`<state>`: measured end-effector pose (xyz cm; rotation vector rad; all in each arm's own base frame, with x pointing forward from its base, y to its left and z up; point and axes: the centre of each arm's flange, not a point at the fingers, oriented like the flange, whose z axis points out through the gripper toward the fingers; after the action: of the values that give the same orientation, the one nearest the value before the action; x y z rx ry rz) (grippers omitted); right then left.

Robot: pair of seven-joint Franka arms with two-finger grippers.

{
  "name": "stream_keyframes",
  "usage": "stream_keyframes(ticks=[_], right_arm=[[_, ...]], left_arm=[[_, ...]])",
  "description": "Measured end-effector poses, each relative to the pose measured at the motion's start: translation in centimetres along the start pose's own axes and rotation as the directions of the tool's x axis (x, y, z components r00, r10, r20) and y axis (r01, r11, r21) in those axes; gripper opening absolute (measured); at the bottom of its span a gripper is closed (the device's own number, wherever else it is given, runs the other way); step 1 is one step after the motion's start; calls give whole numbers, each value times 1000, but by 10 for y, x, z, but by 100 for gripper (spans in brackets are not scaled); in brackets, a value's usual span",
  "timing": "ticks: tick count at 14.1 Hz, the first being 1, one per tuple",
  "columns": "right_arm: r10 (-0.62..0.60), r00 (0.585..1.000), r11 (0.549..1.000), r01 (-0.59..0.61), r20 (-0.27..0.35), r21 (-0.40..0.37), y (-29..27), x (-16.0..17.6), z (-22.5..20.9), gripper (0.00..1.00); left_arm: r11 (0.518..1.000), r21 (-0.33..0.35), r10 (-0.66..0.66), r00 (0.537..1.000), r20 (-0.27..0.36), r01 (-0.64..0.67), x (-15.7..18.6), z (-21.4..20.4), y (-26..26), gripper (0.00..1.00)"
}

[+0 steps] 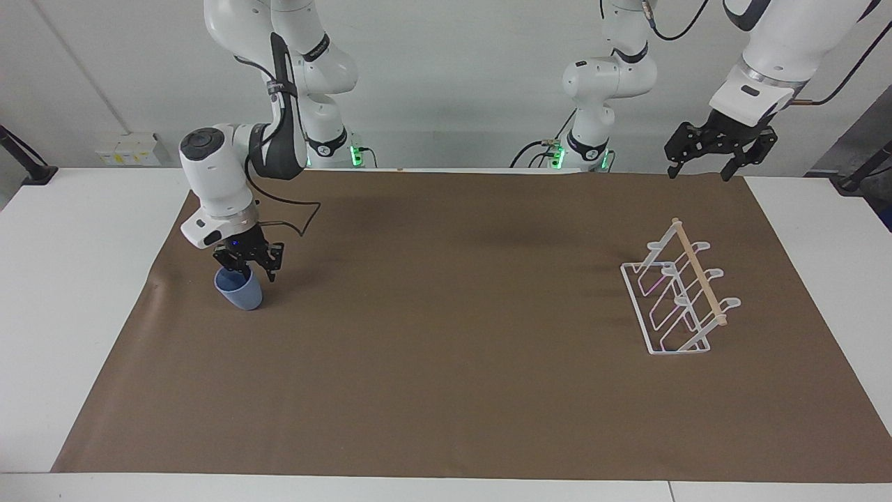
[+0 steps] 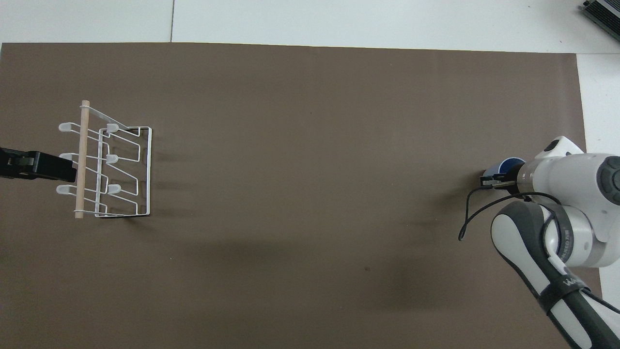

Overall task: Hang cup on cup holder
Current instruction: 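Reach the right gripper to the blue cup and grasp its rim, then lift the cup with the right gripper while the left gripper opens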

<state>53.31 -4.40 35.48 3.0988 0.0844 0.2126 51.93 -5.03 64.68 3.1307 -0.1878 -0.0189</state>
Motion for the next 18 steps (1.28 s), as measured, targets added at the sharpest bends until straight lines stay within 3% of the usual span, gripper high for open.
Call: stream_keyframes(ticks=[2, 3, 11, 13, 15, 18], right_arm=[[1, 1000, 1000, -1, 0, 0, 0, 0, 0, 11], [3, 1000, 1000, -3, -5, -1, 2, 1, -2, 6], [11, 1000, 1000, -11, -5, 6, 2, 0, -2, 6], [51, 999, 996, -50, -14, 74, 1, 0, -4, 6], [48, 998, 980, -38, -44, 197, -8, 2, -7, 6], [37, 993, 920, 8, -109, 391, -37, 4, -7, 6]], left_arm=[[1000, 0, 0, 1000, 1, 0, 0, 0, 0, 100], [1000, 0, 0, 1000, 2, 0, 0, 1, 0, 100], [1000, 0, -2, 1000, 4, 2, 0, 1, -1, 100], [1000, 0, -2, 1000, 4, 2, 0, 1, -1, 100], [1000, 0, -2, 1000, 4, 2, 0, 1, -1, 100], [1000, 0, -2, 1000, 4, 2, 0, 1, -1, 100]])
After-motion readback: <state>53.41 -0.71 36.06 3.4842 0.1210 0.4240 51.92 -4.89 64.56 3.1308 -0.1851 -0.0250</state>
